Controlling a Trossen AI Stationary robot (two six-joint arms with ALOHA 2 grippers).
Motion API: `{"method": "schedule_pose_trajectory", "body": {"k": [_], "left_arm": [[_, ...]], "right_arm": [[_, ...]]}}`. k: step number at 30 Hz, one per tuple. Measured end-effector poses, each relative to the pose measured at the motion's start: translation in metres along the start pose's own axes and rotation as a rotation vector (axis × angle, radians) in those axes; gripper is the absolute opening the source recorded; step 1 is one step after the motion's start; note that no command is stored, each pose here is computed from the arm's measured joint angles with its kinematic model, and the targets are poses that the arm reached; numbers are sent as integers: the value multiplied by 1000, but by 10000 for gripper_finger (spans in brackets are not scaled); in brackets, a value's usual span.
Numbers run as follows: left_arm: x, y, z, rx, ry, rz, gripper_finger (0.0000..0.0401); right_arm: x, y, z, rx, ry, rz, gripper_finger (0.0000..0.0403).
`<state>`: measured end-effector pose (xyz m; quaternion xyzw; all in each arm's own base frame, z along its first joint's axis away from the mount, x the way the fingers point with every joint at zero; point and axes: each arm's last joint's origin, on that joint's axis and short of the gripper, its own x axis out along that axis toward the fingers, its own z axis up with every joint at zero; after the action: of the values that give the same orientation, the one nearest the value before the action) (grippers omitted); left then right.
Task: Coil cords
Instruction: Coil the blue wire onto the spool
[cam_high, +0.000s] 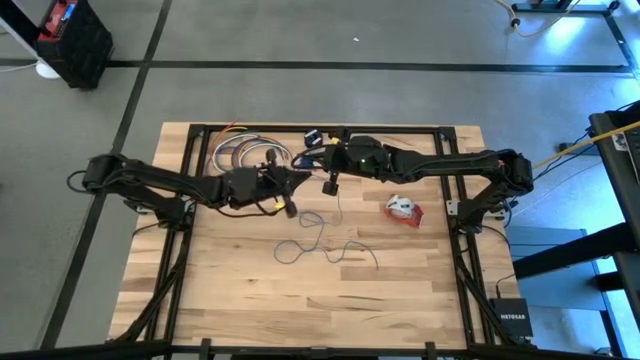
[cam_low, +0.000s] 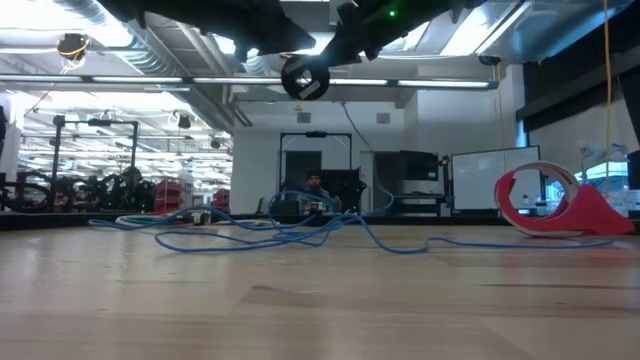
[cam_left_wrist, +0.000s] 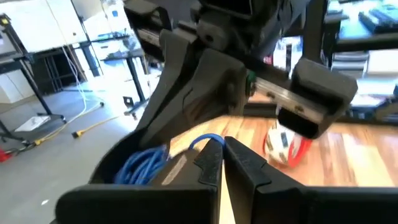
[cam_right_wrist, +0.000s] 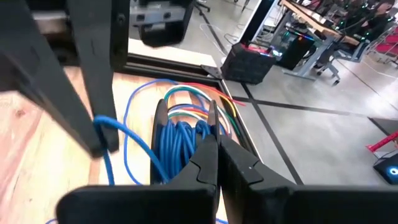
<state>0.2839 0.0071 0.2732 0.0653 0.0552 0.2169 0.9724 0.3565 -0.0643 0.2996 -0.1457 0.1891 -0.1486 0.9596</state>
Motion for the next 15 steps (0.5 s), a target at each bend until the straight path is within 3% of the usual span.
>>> {"method": "schedule_pose_trajectory", "body": {"k": [15], "left_arm": [[-43, 25, 9, 46, 173, 18, 8]], "right_arm": [[-1, 3, -1, 19, -1, 95, 5]]}}
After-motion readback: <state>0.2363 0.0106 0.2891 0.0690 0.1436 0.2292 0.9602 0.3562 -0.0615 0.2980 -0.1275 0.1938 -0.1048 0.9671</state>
